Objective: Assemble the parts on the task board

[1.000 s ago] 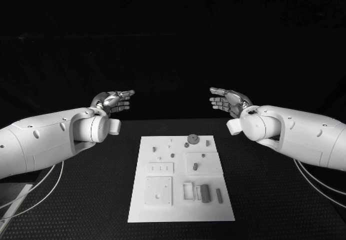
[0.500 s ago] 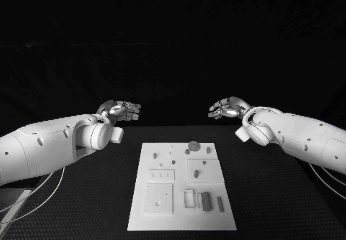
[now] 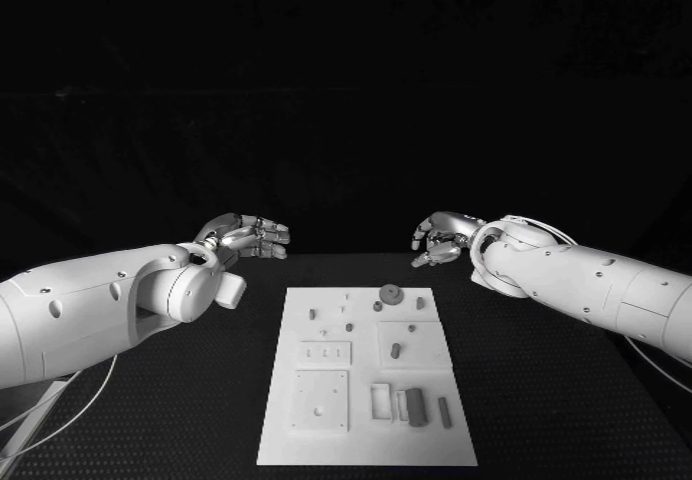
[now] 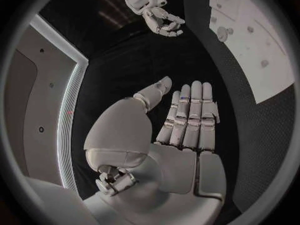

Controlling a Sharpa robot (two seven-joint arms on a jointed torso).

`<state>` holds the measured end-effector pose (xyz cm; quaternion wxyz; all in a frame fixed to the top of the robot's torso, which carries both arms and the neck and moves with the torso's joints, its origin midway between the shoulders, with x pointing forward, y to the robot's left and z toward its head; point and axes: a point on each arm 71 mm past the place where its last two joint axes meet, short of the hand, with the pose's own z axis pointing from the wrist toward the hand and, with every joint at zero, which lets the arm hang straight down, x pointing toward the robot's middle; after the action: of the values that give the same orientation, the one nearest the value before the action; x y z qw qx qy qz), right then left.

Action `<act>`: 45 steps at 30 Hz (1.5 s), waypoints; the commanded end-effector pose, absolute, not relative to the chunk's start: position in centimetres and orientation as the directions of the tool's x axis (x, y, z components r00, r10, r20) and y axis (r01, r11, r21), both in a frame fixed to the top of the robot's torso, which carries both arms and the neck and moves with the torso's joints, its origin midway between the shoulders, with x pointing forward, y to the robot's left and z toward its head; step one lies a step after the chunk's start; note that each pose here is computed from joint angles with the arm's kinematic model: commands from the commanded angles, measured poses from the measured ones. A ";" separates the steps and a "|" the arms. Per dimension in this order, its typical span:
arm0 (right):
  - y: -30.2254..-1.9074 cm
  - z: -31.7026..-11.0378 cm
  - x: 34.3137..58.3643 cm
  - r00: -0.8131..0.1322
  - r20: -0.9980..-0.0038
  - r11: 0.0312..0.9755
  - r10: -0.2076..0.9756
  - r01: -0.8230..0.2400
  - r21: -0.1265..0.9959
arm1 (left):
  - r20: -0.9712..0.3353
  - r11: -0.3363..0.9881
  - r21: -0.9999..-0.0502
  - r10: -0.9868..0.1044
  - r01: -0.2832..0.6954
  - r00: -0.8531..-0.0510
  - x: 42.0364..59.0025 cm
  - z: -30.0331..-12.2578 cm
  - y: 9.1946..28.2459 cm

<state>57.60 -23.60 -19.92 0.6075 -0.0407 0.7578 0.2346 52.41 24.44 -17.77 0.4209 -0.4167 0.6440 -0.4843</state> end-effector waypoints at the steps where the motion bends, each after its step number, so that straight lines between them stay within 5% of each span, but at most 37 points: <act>1: -22.7 -20.4 57.2 -0.245 -0.968 0.891 0.057 -0.424 0.160 | -0.136 0.184 -0.977 -0.928 -0.109 -0.347 51.8 -17.5 23.6; 22: -19.8 -22.0 56.2 -0.199 -0.980 0.857 -0.009 -0.507 0.095 | -0.113 0.161 -0.984 -0.901 -0.081 -0.419 50.6 -17.1 21.7; 45: -20.7 -23.5 55.7 -0.252 -0.964 0.869 -0.089 -0.492 0.048 | -0.115 0.163 -0.984 -0.889 -0.072 -0.443 50.3 -17.0 21.0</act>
<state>55.72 -20.50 -23.25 0.5895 -0.1788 0.7649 0.1884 50.33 21.28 -17.25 0.3849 -0.3729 0.6611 -0.5251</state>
